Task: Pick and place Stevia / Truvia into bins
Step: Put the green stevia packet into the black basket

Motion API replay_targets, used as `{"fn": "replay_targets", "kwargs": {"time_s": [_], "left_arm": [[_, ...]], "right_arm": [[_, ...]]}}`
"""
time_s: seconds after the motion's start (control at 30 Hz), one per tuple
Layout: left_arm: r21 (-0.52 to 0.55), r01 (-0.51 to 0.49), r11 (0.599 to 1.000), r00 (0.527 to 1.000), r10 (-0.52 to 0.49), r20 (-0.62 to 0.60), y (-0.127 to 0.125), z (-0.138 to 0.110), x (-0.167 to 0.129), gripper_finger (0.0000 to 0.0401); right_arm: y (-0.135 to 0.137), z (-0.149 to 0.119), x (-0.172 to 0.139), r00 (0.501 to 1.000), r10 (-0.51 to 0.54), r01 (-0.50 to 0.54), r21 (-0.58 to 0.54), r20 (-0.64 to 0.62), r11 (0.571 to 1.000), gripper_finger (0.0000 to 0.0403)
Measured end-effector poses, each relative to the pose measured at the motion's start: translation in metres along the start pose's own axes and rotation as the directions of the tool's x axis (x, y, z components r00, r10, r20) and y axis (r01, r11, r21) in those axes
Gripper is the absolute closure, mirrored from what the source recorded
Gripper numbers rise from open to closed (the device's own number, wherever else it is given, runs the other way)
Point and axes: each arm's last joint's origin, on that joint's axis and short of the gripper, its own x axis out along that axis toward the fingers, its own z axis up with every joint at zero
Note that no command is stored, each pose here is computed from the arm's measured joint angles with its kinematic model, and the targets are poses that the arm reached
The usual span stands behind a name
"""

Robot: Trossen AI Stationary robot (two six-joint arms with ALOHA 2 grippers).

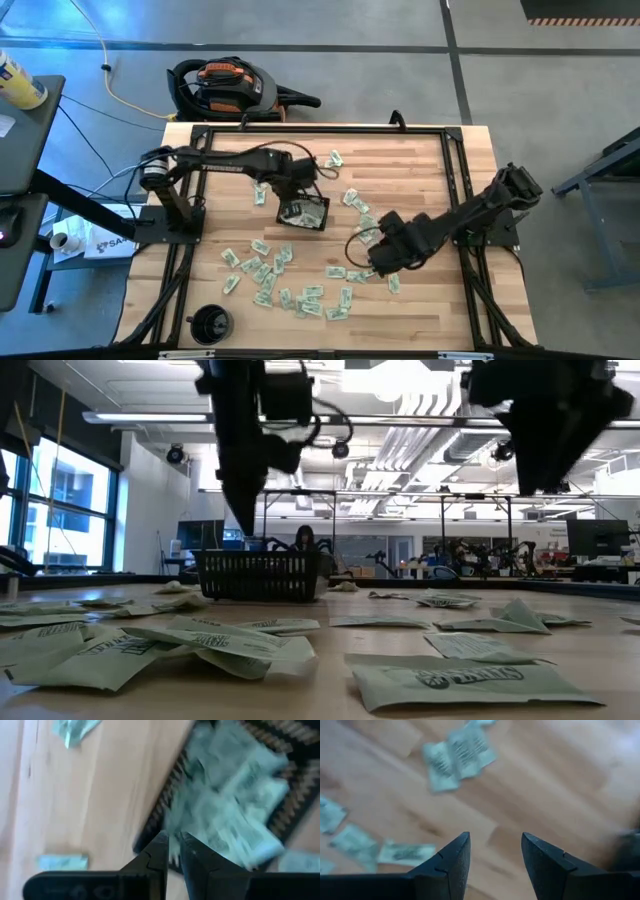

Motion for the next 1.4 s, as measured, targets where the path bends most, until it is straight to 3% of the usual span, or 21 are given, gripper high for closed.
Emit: {"fn": "replay_targets", "kwargs": {"time_s": [0.2, 0.33, 0.43, 0.57, 0.67, 0.83, 1.0, 1.2, 1.4], "left_arm": [[-0.121, 0.214, 0.969, 0.977, -0.210, 0.048, 0.037, 0.002, 0.002, 0.0318], [-0.096, 0.345, 0.934, 0.935, -0.333, 0.121, 0.044, -0.002, -0.017, 0.0318], [-0.068, 0.355, 0.932, 0.925, -0.340, 0.167, 0.043, -0.008, -0.036, 0.0318], [-0.040, 0.402, 0.915, 0.896, -0.384, 0.223, 0.041, -0.023, -0.060, 0.0318], [-0.083, 0.416, 0.906, 0.890, -0.387, 0.242, 0.039, -0.039, -0.069, 0.0318], [-0.186, 0.414, 0.891, 0.890, -0.352, 0.290, 0.037, -0.072, -0.079, 0.0318], [-0.320, 0.378, 0.869, 0.898, -0.261, 0.353, 0.037, -0.102, -0.082, 0.0318], [-0.445, 0.348, 0.825, 0.900, -0.162, 0.404, 0.038, -0.125, -0.086, 0.0318], [-0.478, 0.372, 0.796, 0.886, -0.152, 0.437, 0.038, -0.127, -0.090, 0.0318]], "right_arm": [[0.012, -0.007, 0.024, 0.988, 0.148, -0.144, 0.088, -0.038, 0.986, 0.0234], [0.018, 0.004, 0.038, 0.968, 0.239, -0.232, 0.092, -0.073, 0.968, 0.0234], [0.021, 0.013, 0.054, 0.928, 0.343, -0.342, 0.035, -0.148, 0.939, 0.0234], [0.012, 0.024, 0.085, 0.821, 0.462, -0.485, 0.017, -0.334, 0.874, 0.0234], [0.000, 0.038, 0.099, 0.816, 0.465, -0.490, 0.017, -0.343, 0.872, 0.0234], [-0.011, 0.092, 0.081, 0.834, 0.536, -0.542, -0.012, -0.131, 0.840, 0.0234], [-0.038, 0.161, 0.076, 0.888, 0.452, -0.452, -0.016, 0.084, 0.892, 0.0234], [-0.081, 0.229, 0.114, 0.913, 0.394, -0.397, 0.008, 0.101, 0.918, 0.0234], [-0.082, 0.284, 0.136, 0.921, 0.371, -0.367, -0.056, 0.120, 0.928, 0.0228]]}}
